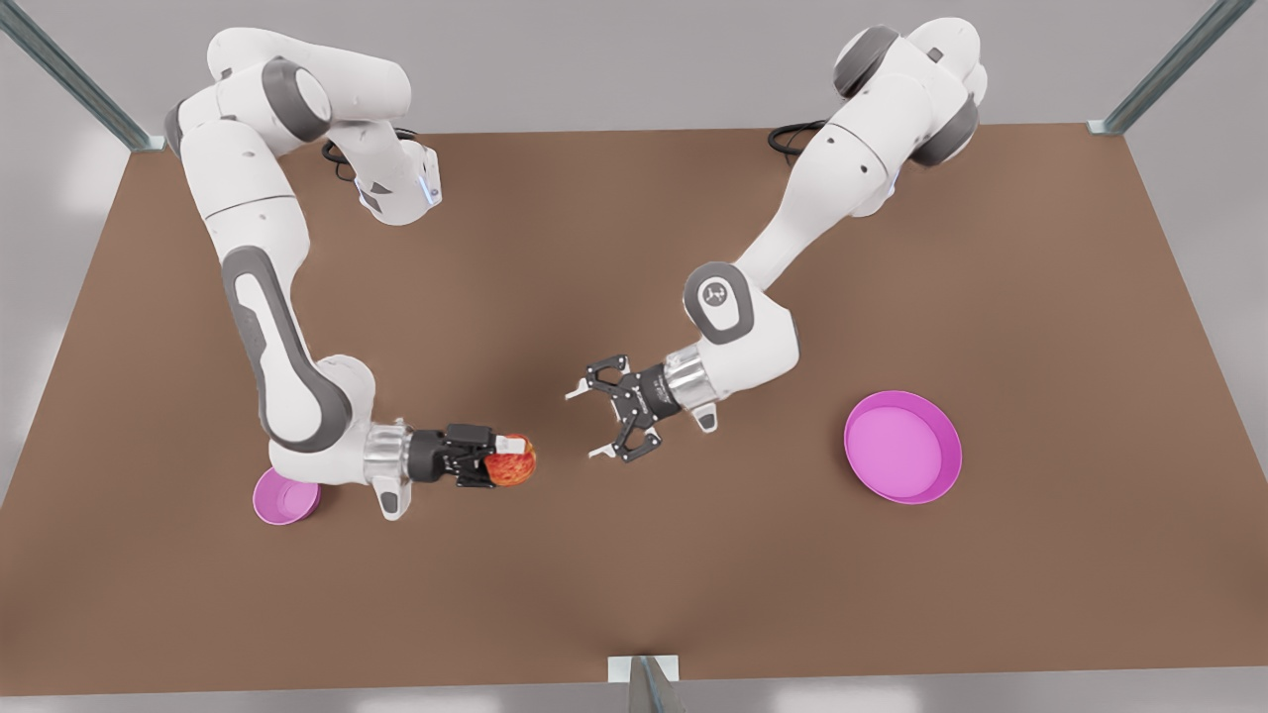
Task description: Use the left arm to pick up the apple from the plate, transfer it to the gripper of the right arm, and then use the right arm to place it into the bowl
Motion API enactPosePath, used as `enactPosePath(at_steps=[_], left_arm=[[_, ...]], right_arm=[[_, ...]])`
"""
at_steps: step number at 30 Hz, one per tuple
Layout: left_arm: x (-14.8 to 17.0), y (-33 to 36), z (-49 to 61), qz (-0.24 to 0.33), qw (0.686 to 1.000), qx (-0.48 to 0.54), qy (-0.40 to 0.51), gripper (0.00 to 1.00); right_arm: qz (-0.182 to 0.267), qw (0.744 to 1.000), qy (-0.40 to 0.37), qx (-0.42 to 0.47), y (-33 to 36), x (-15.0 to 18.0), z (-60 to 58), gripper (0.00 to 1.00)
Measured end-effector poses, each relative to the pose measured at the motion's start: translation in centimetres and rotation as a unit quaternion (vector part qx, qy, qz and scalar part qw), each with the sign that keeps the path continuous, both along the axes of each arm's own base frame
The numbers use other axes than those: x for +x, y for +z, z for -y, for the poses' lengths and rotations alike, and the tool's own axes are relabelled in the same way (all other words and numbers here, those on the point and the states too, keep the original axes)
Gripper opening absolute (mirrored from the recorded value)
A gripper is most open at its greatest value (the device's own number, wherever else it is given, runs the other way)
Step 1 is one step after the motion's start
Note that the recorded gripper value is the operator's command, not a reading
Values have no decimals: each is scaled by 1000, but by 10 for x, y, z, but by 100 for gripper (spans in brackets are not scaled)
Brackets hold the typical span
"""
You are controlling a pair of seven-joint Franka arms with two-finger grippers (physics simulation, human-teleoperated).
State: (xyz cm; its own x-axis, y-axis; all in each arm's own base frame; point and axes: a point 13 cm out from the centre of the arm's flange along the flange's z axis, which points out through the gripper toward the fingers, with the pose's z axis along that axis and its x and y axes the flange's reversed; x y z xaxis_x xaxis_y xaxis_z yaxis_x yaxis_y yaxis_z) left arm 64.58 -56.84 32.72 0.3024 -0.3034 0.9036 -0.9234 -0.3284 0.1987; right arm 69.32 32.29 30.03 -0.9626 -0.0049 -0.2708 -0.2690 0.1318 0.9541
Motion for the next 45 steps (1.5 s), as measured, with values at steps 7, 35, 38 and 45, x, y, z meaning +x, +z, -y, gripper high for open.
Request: enactPosePath(at_steps=[7,35,38,45], left_arm=[[40,40,-325,213,832,413,-304,100],[-27,127,-523,313,486,442,-686,100],[-28,126,-523,320,471,432,-699,100],[-18,108,-523,330,448,411,-722,100]], right_arm=[[21,986,31,-165,-70,-5,190,54],[138,811,142,-551,-181,3,446,100],[190,784,122,-579,-89,47,449,100],[234,683,141,-677,213,-14,300,100]])
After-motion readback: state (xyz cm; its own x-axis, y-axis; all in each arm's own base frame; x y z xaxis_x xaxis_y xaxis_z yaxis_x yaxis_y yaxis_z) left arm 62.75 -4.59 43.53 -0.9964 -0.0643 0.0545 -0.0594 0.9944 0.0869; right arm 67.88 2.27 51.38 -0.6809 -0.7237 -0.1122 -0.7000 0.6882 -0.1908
